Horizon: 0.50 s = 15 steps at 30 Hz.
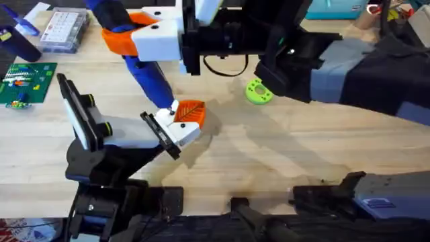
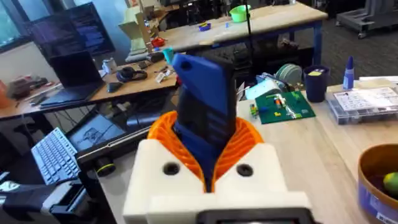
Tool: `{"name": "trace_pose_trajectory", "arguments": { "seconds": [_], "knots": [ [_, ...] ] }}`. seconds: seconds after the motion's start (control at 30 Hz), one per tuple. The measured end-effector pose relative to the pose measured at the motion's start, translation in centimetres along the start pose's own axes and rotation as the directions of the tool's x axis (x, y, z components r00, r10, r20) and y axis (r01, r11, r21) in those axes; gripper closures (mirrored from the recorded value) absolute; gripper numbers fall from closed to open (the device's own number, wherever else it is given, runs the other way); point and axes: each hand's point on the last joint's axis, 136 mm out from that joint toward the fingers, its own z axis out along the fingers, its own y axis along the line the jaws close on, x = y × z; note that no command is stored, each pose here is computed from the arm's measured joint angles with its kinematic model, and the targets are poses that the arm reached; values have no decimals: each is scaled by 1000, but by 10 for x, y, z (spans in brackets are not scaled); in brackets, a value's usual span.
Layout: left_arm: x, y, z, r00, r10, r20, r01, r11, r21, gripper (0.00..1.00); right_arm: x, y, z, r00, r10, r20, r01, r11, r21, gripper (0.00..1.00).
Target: Pick up the gripper from the table and insert it into the empty holder that is missing its gripper. Then pick up a screw, insert it into the mounting hole, and use the screwdriver to tighten it. Finally, clean up the table by picking up the vegetable and placing it into the bucket.
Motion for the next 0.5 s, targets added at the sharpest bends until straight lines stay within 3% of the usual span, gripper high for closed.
{"name": "trace_pose_trajectory", "arguments": {
  "seconds": [0.5],
  "knots": [
    [0, 0, 0, 1000, 0, 0, 0, 1000, 0, 987, -6, 3, 0, 1000, -24, 21, 24, 1000, -11, 962]
  ]
}}
